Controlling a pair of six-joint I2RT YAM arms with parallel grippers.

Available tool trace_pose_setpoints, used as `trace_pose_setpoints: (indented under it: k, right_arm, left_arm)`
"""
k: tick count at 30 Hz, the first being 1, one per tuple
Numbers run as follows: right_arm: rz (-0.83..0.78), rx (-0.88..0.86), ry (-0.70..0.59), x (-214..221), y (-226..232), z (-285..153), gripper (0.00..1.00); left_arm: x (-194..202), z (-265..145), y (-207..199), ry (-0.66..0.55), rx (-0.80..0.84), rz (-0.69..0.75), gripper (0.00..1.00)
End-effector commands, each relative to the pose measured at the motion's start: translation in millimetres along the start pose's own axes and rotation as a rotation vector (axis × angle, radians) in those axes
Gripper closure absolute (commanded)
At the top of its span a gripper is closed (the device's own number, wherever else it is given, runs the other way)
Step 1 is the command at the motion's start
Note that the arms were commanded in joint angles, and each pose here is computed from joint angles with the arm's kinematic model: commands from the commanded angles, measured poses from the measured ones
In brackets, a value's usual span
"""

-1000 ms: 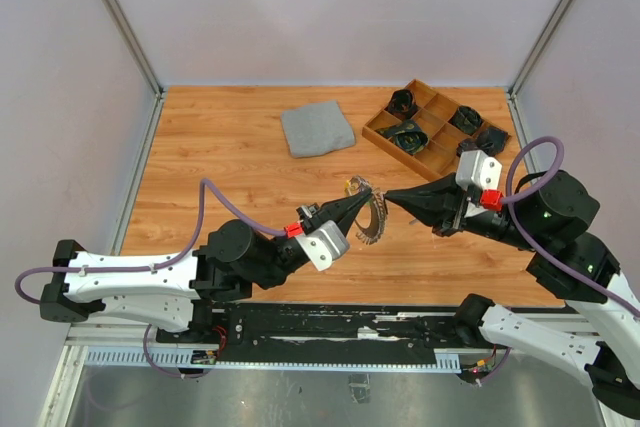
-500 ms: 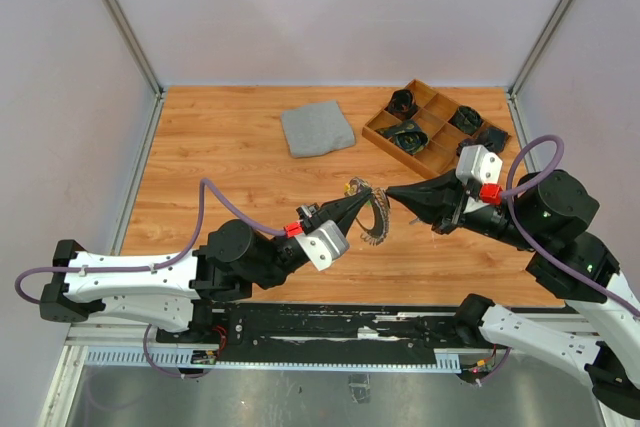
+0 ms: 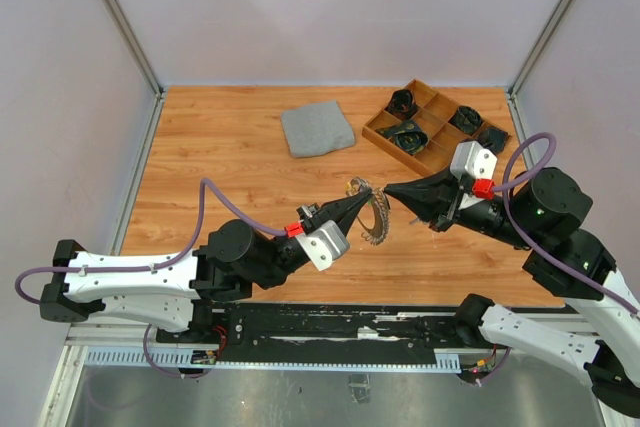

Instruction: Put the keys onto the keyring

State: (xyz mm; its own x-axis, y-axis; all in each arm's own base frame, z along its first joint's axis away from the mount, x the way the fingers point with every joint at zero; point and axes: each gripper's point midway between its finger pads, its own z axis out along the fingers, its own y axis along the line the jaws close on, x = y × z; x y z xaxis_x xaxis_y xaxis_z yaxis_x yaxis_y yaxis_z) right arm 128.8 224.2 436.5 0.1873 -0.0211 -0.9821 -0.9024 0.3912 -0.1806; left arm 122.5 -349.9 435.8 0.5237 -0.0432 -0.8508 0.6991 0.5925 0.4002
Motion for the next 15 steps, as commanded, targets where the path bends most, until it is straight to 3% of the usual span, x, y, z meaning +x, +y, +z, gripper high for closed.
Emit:
trace_pose_setpoints:
  k: [1, 15]
  right_arm:
    - [0.016, 0.018, 0.02, 5.6, -0.8, -0.4, 0.99]
    - [0.019, 0.039, 0.048, 12.4, -2.8, -5.5, 0.99]
  left_arm:
    - [-29.6, 1.3, 11.5, -0.08, -0.03, -0.051, 0.99]
    - [-27.5, 2.6, 12.1, -0.073, -0.041, -0.047, 0.99]
